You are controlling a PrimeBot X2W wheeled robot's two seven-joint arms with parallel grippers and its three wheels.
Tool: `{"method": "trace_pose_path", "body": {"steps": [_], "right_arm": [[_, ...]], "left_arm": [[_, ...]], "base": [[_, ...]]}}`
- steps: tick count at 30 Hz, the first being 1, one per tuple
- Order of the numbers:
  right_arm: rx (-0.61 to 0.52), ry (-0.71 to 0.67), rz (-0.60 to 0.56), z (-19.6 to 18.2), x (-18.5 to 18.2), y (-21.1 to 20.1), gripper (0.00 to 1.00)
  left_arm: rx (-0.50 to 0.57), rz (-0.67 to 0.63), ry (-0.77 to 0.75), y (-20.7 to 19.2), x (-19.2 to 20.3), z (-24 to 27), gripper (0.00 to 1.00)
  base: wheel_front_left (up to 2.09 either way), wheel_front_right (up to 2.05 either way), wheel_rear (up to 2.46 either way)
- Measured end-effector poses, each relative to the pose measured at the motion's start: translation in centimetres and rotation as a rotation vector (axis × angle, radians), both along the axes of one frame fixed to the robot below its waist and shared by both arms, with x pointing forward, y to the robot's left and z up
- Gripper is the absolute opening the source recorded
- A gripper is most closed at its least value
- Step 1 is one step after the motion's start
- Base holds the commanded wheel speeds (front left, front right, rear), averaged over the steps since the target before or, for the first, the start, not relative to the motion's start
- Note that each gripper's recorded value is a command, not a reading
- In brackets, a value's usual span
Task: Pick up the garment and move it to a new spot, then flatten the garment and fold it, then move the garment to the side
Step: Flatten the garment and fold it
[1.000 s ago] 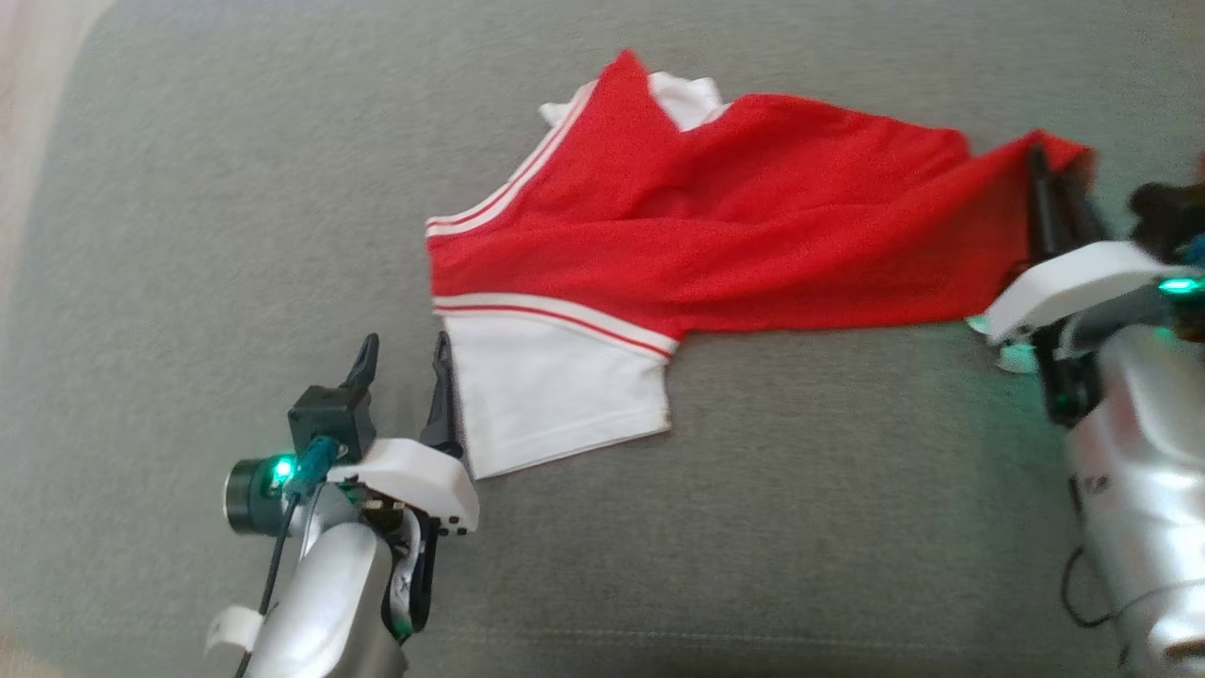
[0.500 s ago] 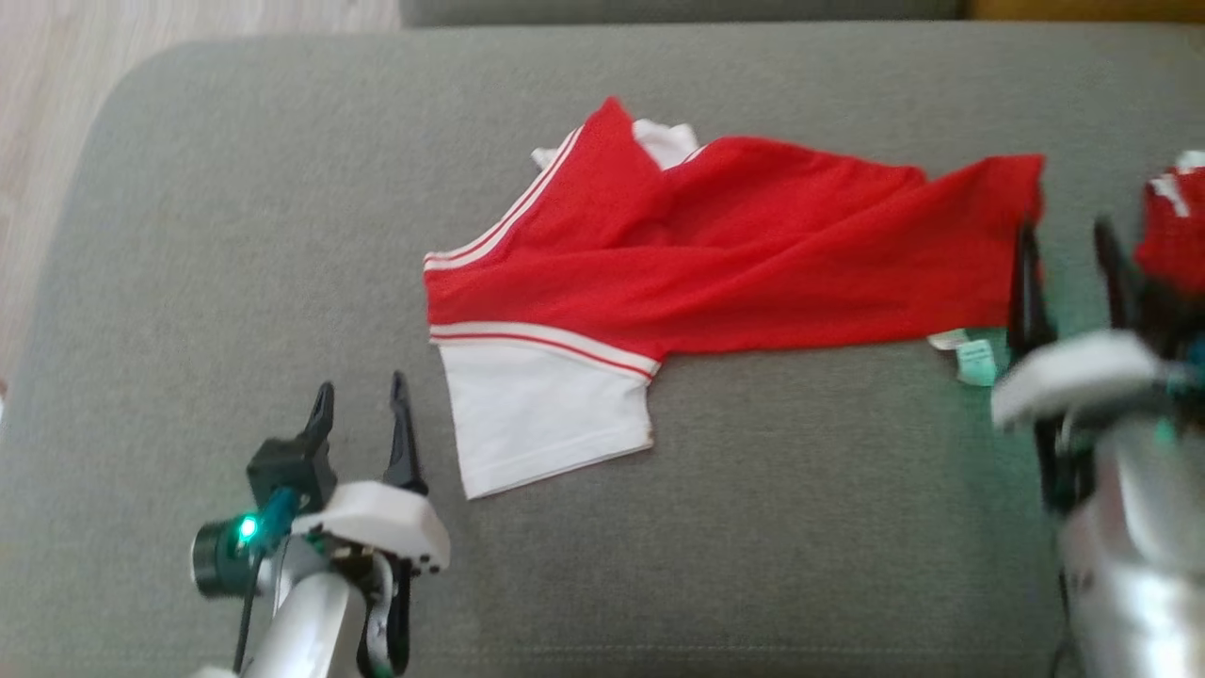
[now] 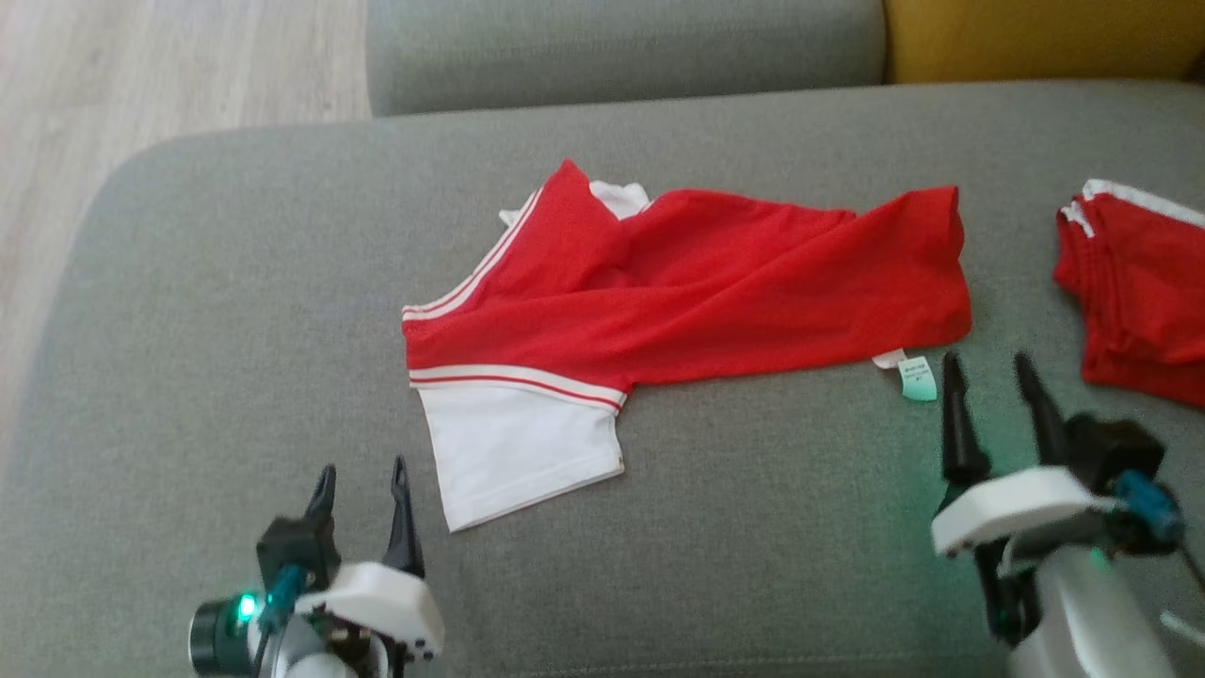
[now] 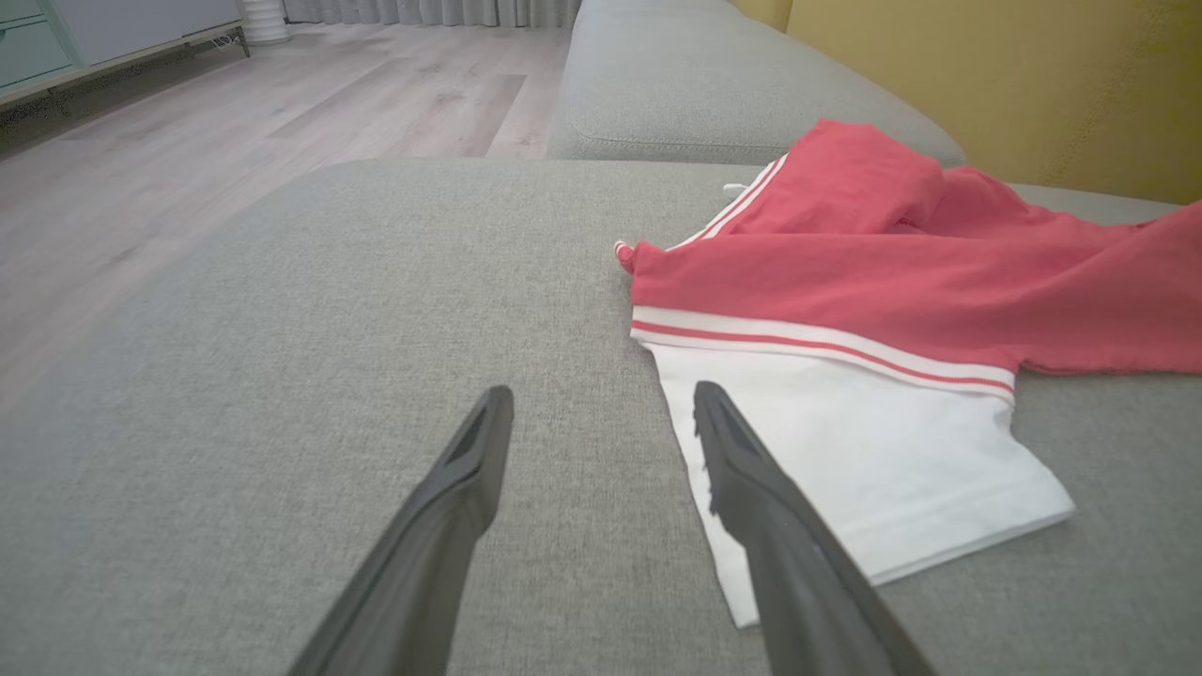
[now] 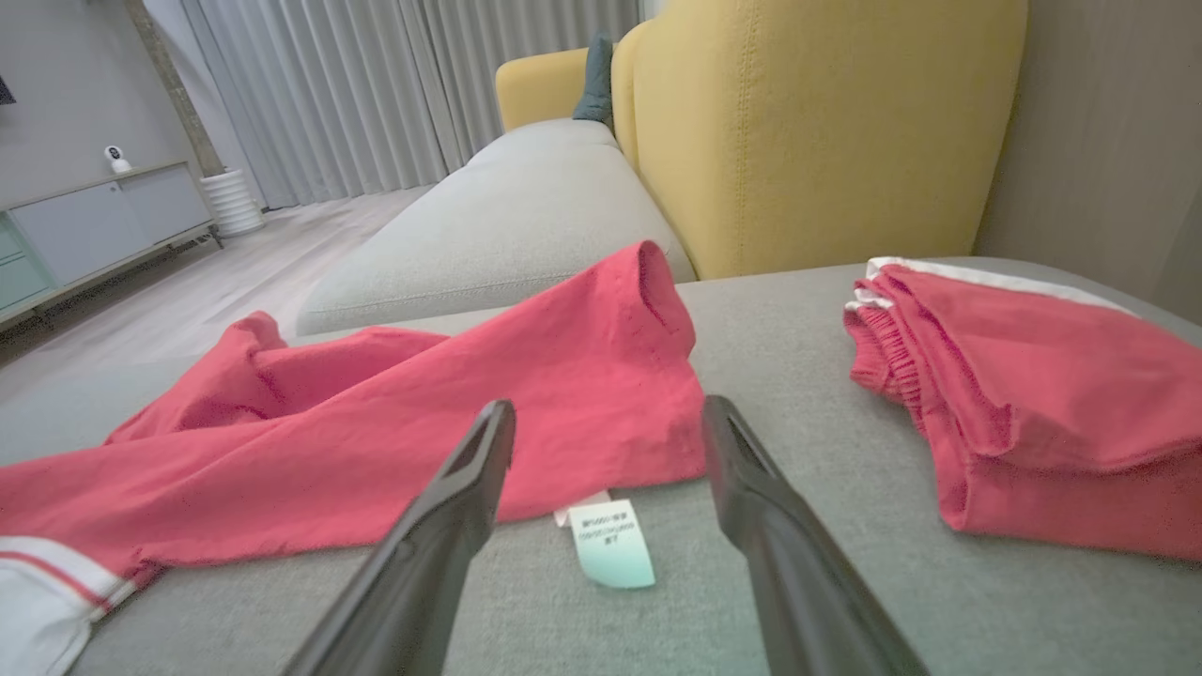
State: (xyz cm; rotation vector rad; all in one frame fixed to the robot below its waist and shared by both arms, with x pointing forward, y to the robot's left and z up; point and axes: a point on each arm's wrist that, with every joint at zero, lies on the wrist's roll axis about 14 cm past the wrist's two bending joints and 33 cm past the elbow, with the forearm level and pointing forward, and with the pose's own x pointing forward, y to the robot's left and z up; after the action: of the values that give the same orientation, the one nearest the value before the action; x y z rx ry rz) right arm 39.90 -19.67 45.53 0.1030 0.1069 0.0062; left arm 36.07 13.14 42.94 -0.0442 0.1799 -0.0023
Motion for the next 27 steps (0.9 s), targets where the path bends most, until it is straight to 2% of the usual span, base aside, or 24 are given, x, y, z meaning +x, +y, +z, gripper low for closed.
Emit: {"method": "trace_pose_path", "body": {"steps": [4,12,19,27], "right_arm": [[0.015,0.011,0.019,-0.4,-1.3,1.0,1.00],[0.032,0.017,0.032,-0.6,-1.3,1.6,1.00],[0.040,0.046,0.037,-1.7,-0.5,1.8,1.00],[0.037,0.055,0.014,-2.1,1.0,0.9,1.00]], "left_arm": [[0.001,0.003,0.005,0.2,-1.2,-0.2,1.00],[-0.011,-0.028,0.012,-0.4,-1.4,-0.4,1.00],[-0.105,-0.124,0.115,-3.5,-1.8,-3.0,1.00],[-0.205,-0.136,0.233,-5.2,-1.0,-5.8,1.00]], "base": [[0.00,0.00,0.00],[0.00,0.00,0.00],[0.00,0.00,0.00],[0.00,0.00,0.00]]}}
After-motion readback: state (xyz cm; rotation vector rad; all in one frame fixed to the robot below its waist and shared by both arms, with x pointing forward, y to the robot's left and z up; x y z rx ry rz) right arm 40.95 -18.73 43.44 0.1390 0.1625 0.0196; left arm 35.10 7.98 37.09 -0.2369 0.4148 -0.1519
